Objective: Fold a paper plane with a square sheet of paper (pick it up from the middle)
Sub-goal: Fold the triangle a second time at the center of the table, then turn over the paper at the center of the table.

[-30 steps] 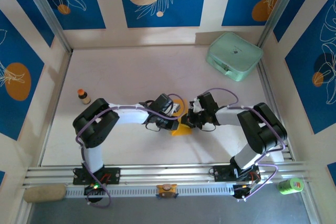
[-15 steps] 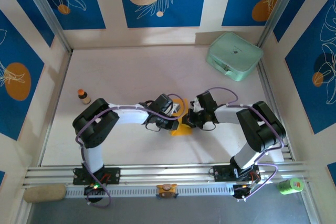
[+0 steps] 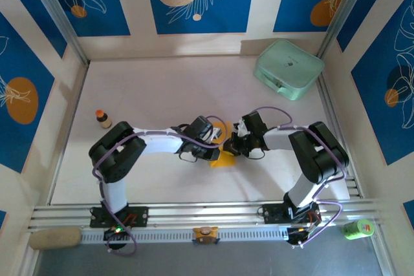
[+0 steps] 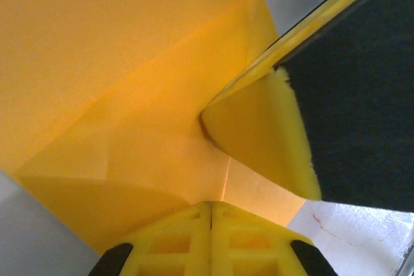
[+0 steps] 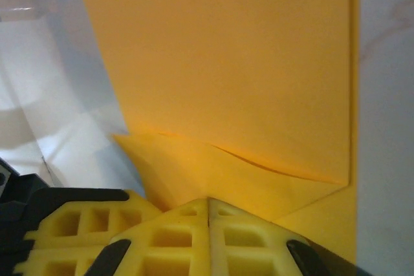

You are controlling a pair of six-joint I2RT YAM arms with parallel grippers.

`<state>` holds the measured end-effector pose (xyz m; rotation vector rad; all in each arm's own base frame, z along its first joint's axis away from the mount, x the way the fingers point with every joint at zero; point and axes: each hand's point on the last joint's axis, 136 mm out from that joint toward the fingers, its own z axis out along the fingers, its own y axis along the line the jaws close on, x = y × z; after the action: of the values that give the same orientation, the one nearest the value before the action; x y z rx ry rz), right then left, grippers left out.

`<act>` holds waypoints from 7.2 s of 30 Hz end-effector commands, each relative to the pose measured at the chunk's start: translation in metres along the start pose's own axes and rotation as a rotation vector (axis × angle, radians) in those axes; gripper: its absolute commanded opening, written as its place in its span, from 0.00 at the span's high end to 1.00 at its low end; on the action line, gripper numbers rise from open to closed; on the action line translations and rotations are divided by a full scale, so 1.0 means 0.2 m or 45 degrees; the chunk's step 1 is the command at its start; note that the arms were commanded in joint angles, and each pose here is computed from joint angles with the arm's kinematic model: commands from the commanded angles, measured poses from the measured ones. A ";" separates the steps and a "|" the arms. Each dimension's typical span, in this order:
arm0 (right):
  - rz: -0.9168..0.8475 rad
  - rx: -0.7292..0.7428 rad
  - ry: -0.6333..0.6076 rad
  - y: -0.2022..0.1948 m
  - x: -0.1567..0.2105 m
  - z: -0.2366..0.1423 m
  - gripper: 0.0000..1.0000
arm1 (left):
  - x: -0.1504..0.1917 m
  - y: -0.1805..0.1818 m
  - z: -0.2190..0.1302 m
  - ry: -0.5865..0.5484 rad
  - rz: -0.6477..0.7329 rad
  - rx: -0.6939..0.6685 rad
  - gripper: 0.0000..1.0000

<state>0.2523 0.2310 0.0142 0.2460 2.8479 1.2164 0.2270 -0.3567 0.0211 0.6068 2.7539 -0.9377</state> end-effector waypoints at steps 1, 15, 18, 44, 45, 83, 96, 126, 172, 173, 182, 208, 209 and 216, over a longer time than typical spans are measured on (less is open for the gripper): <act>0.064 0.102 -0.014 -0.13 -0.01 0.01 0.98 | 0.10 0.11 -0.01 0.072 -0.045 -0.109 1.00; 0.040 -0.014 -0.157 -0.04 -0.26 -0.16 0.98 | 0.12 0.12 -0.02 0.086 -0.044 -0.107 1.00; 0.001 -0.032 -0.170 0.03 -0.24 -0.18 0.98 | 0.12 0.12 -0.02 0.080 -0.044 -0.110 1.00; 0.161 0.118 -0.042 -0.21 -0.07 -0.01 1.00 | -0.12 -0.12 0.02 0.017 -0.047 0.103 1.00; 0.164 0.120 -0.039 -0.22 -0.07 -0.01 1.00 | -0.12 -0.11 0.04 0.028 -0.052 0.102 1.00; 0.175 0.133 -0.051 -0.25 -0.06 -0.02 1.00 | 0.34 0.09 -0.12 0.186 -0.120 -0.026 0.98; 0.157 0.099 -0.043 -0.21 -0.06 -0.02 1.00 | -0.04 -0.06 -0.21 -0.078 -0.054 0.061 0.97; 0.048 -0.012 -0.029 -0.08 -0.04 -0.01 1.00 | 0.11 0.14 0.00 0.085 -0.193 -0.035 1.00; 0.188 0.199 -0.021 -0.09 0.22 -0.20 0.62 | -0.05 0.16 0.01 0.078 -0.120 -0.048 0.97; 0.185 0.204 -0.012 -0.09 0.23 -0.20 0.62 | -0.04 0.16 0.01 0.077 -0.130 -0.044 0.97; 0.194 0.207 -0.007 -0.10 0.20 -0.15 0.56 | -0.02 0.16 0.01 0.063 -0.170 -0.028 0.98; 0.181 -0.021 -0.088 0.02 -0.14 -0.11 0.51 | -0.03 0.16 -0.02 0.047 -0.164 -0.042 0.99; 0.184 -0.020 -0.091 0.01 -0.14 -0.11 0.51 | -0.03 0.15 -0.03 0.045 -0.163 -0.041 0.99; 0.209 -0.027 -0.101 -0.04 -0.13 -0.10 0.60 | -0.05 0.14 -0.03 0.028 -0.162 -0.024 0.99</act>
<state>0.2766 0.2097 0.0285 0.5160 2.7967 1.2211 0.2558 -0.3494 0.0216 0.4838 2.7831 -0.9826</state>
